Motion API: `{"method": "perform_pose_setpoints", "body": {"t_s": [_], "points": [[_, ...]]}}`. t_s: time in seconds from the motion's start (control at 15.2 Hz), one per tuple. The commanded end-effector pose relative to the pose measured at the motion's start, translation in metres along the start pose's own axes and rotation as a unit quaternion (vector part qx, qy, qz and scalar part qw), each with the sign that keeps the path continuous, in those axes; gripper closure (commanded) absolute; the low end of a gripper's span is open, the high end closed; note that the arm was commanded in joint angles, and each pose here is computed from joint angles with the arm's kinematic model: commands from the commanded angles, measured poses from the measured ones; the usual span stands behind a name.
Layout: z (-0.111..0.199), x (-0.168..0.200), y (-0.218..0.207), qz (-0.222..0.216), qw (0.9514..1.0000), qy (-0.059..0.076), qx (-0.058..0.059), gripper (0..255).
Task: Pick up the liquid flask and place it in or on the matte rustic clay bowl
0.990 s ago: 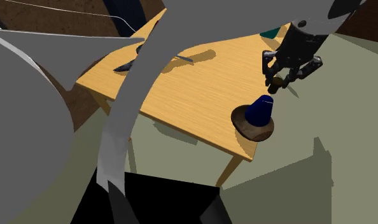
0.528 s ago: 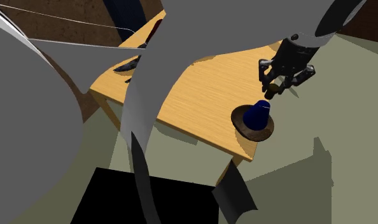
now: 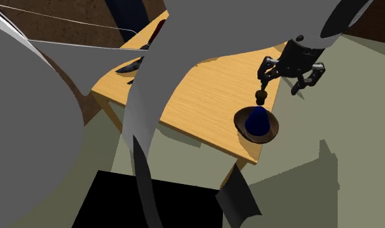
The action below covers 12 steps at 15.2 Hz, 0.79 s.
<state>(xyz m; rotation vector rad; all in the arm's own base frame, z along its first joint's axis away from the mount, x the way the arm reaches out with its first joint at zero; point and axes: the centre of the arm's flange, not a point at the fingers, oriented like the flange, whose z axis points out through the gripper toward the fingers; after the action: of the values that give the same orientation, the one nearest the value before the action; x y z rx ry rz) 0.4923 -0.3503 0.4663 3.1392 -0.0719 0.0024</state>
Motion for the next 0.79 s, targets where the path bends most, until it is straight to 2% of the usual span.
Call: {"method": "perform_pose_setpoints", "body": {"t_s": [0.0, 0.13, 0.4, 0.73], "points": [[0.0, 0.0, 0.0, 0.0, 1.0, 0.0, 0.0, 0], [0.0, 0.0, 0.0, 0.0, 1.0, 0.0, 0.0, 0], [-0.05, 0.0, 0.0, 0.0, 1.0, 0.0, 0.0, 0], [-0.05, 0.0, 0.0, 0.0, 1.0, 0.0, 0.0, 0]]}}
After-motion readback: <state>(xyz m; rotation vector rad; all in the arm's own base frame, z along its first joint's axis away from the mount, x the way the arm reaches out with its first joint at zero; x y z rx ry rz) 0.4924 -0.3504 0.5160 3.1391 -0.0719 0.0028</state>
